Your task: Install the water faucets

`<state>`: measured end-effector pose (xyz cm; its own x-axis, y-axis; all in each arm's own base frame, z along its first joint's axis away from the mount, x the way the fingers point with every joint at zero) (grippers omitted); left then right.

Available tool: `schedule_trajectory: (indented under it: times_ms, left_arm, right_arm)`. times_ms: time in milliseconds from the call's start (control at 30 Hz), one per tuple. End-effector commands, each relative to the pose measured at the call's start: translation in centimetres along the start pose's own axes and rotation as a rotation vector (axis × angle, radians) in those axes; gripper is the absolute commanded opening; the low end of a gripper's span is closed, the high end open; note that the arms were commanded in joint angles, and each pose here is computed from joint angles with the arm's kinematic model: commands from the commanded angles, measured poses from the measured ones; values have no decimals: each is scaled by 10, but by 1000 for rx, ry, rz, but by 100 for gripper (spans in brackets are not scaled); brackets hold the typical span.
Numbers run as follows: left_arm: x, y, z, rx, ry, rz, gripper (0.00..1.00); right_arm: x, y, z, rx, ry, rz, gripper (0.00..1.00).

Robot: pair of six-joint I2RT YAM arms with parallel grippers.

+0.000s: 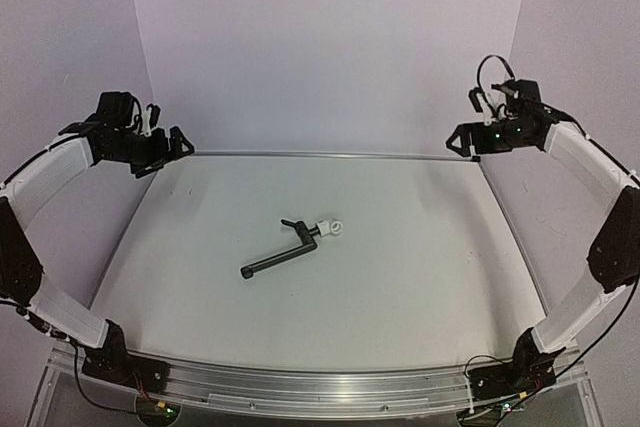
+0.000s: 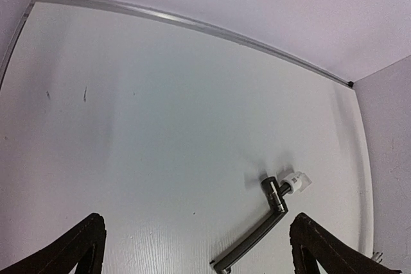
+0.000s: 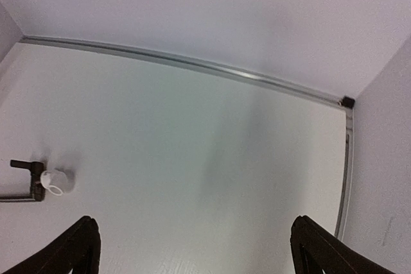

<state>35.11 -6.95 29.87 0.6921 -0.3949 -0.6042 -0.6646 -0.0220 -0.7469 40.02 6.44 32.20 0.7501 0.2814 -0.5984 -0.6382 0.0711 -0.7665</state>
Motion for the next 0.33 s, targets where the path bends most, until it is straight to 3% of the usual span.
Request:
schedule_trajectory:
  times_ms: [0,300]
  left_arm:
    - [-9,20,10,-42,-98,5,100]
    - [5,44,16,-85,-93,49,100]
  right_arm:
    - [-12,19,-12,29,-13,-29,98]
    - [-12,34,-22,98,17,-56,98]
Point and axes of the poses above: each gripper's point midway between its finger pads, its own x axis out along the fingers, its own z axis along the line the jaws close on, y = z × x, the point moved 7 cm from there along -x, back along the fingers, and after that the axes turned 15 degrees about x, right-handed, at the moved point
